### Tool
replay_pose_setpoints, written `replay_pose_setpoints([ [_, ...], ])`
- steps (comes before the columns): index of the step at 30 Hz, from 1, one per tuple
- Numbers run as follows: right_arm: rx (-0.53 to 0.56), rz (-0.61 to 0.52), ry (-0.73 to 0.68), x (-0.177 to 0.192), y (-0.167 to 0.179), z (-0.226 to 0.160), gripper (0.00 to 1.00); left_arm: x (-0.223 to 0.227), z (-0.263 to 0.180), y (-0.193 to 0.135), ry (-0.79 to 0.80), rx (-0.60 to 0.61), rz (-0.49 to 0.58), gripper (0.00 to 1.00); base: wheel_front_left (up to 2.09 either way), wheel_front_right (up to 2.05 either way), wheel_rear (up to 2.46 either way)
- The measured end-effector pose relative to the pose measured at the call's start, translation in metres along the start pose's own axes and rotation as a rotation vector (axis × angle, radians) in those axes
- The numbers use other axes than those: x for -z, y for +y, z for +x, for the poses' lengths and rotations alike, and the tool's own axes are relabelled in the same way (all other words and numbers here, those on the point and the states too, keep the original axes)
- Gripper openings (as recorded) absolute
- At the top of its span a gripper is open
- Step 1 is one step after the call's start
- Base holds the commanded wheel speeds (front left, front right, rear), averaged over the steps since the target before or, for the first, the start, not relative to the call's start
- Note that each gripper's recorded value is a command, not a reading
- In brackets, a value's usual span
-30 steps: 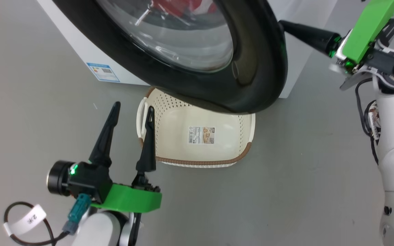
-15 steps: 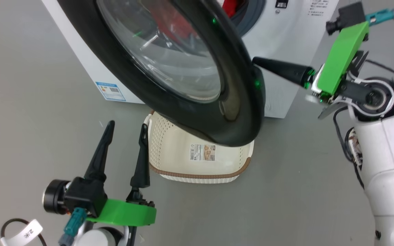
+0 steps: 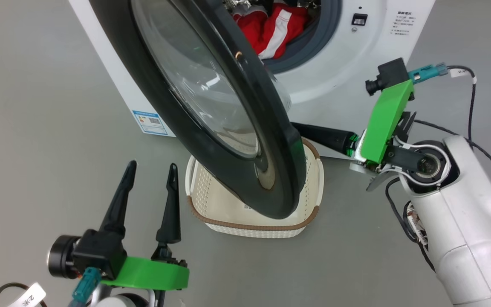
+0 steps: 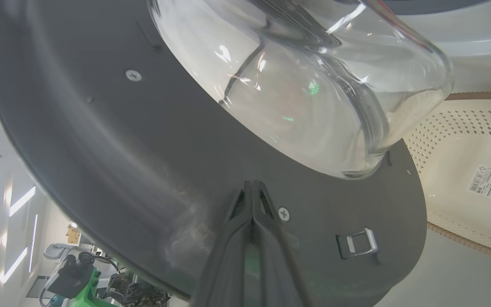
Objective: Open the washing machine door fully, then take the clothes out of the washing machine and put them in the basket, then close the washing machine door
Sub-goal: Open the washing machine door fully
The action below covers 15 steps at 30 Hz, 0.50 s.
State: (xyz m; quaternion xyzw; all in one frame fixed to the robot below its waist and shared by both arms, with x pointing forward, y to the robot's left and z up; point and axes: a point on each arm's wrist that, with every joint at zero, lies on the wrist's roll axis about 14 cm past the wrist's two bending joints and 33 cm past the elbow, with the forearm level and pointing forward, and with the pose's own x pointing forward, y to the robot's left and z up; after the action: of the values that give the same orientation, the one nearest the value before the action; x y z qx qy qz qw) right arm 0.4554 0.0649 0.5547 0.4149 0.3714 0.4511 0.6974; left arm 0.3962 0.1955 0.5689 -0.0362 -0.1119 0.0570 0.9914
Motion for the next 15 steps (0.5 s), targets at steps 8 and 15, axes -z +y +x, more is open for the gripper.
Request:
replay_pose_setpoints([
  [8,-0.043,0.006,0.061,0.025,0.012,0.016,0.0,-0.008,-0.008,0.01,-0.014,-0.031,0.004,1.0,0.0,0.0,0.0],
  [15,-0.078,0.019,0.112,0.047,0.022,0.03,0.0,-0.011,-0.017,0.019,-0.01,-0.061,0.01,1.0,0.0,0.0,0.0],
])
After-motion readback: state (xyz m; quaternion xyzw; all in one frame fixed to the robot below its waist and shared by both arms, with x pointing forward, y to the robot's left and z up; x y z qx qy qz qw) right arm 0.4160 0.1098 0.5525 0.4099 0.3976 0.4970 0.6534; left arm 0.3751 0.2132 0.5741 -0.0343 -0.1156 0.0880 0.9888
